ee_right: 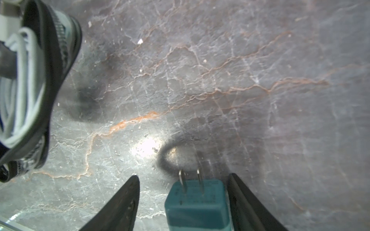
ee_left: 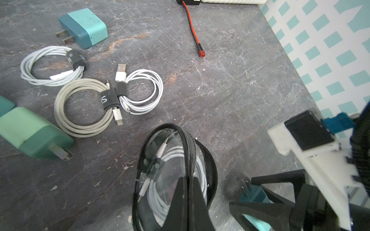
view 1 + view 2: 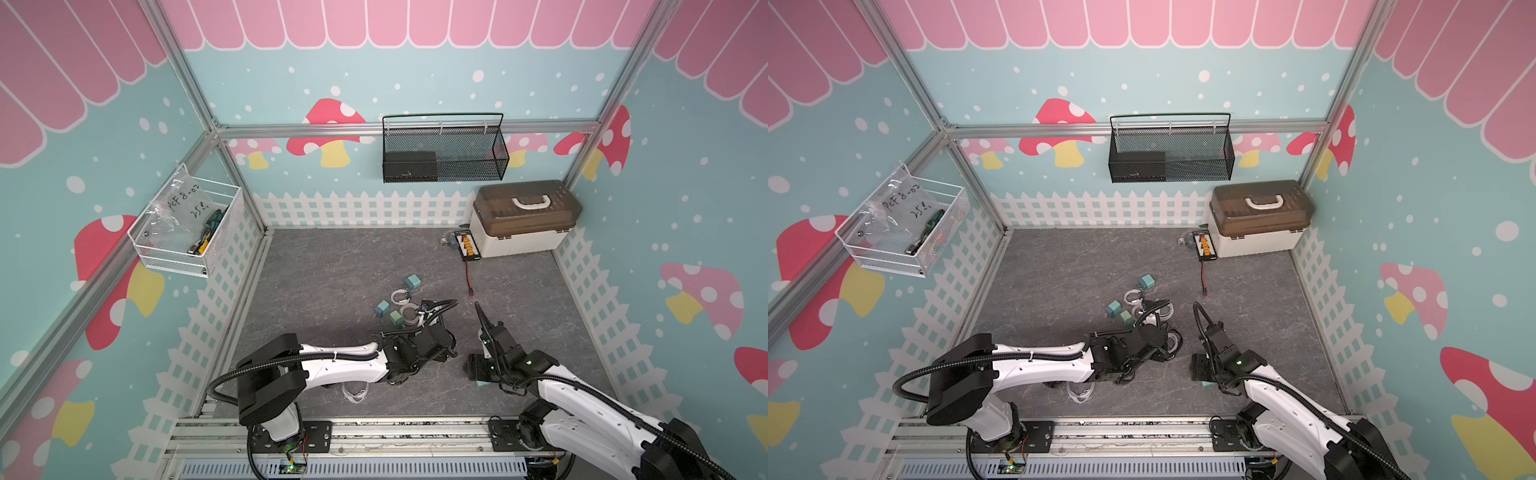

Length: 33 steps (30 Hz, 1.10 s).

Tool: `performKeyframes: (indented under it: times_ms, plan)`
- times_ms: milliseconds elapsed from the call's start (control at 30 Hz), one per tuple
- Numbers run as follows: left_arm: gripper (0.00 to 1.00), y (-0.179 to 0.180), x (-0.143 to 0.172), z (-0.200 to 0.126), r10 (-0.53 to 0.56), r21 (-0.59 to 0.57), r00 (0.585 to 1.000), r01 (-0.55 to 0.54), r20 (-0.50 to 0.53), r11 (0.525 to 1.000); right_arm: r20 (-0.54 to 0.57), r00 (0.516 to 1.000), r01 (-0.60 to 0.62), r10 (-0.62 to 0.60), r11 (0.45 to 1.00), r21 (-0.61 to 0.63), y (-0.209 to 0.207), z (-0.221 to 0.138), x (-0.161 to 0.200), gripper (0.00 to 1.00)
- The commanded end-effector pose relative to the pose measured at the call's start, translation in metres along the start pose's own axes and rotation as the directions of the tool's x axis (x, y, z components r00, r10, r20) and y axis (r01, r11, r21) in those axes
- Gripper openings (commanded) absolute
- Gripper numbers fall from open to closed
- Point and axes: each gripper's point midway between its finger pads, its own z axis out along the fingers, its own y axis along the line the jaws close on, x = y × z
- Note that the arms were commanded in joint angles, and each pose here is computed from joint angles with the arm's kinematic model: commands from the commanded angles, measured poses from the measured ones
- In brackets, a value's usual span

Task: Pack away charging kits
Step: Pick up the plug from the center of the board.

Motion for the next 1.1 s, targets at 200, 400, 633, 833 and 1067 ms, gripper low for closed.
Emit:
performKeyframes:
  times_ms: [200, 400, 633, 833, 1067]
  plan:
    - [0.0, 0.003, -0.014, -0.011, -0.041, -0.006, 0.998, 0.042, 0.046, 0.999, -0.059, 0.998, 0.007, -0.002, 0.997, 0.079, -0.002, -0.004, 0.011, 0.64]
    - [0.0, 0.004, -0.014, -0.011, -0.044, -0.006, 0.998, 0.044, 0.047, 0.999, -0.071, 0.997, 0.021, -0.014, 0.994, 0.107, -0.004, -0.01, 0.016, 0.63]
    - [0.0, 0.004, -0.013, -0.01, -0.047, -0.006, 0.998, 0.047, 0.045, 0.999, -0.074, 0.997, 0.021, -0.013, 0.994, 0.108, -0.003, -0.008, 0.019, 0.49]
    - [0.0, 0.002, -0.011, -0.01, -0.049, 0.008, 0.998, 0.049, 0.034, 0.999, -0.047, 0.999, 0.019, -0.014, 0.993, 0.12, -0.003, -0.011, 0.013, 0.23]
    - [0.0, -0.009, -0.007, -0.008, -0.063, 0.068, 0.998, 0.062, 0.008, 0.996, 0.107, 0.994, 0.013, -0.013, 1.0, 0.002, 0.028, -0.047, -0.026, 0.14]
